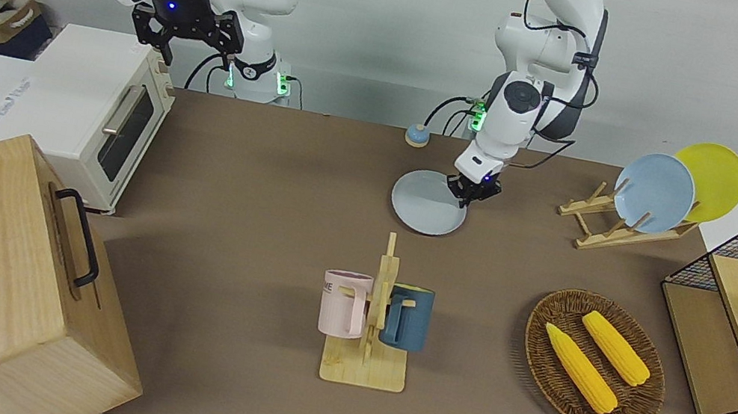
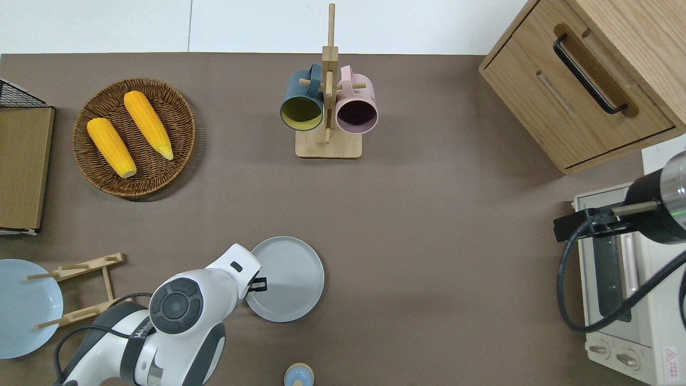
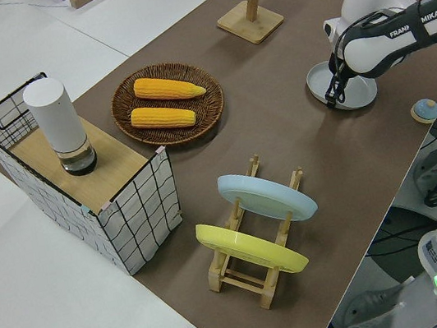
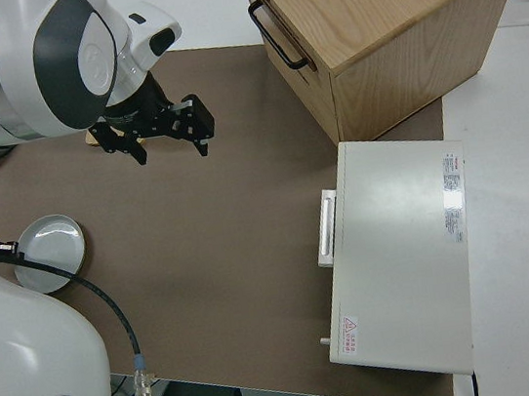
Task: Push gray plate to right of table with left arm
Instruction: 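Push the gray plate with the left gripper across the table toward the toaster oven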
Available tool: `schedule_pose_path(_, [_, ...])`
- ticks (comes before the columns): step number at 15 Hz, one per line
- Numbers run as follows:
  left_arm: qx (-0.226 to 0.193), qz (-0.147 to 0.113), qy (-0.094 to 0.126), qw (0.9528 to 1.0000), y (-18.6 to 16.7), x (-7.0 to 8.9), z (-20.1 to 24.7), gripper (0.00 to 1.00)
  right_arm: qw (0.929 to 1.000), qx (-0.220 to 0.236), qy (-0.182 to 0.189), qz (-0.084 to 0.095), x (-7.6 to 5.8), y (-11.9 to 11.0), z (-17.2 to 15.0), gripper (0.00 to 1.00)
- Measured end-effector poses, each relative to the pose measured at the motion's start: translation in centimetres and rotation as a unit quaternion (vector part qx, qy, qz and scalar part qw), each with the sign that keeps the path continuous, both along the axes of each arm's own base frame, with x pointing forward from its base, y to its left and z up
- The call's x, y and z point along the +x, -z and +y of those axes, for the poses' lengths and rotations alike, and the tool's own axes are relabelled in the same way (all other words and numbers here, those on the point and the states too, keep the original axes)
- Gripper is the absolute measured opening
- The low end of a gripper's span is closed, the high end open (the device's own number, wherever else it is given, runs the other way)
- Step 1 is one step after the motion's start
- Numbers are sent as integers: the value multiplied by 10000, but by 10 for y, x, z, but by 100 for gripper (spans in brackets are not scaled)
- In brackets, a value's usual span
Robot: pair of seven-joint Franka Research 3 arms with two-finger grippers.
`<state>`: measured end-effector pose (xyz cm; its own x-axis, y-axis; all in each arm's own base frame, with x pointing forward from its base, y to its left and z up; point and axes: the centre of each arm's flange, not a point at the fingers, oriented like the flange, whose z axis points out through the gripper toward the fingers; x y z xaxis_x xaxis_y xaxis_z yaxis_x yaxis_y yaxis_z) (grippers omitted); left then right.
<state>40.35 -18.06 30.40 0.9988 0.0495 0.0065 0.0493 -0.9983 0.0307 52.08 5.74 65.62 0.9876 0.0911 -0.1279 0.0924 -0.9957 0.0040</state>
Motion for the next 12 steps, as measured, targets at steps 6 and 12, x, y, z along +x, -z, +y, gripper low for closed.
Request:
schedule_pose_path(6, [-98,-82,-75,9999,2,2,-51,2,10000,0,0,0,0,0,0,99])
schedule_pose_path(12, [-233,-118,-245,9994,3,0,-109,2,10000,0,0,0,0,0,0,99])
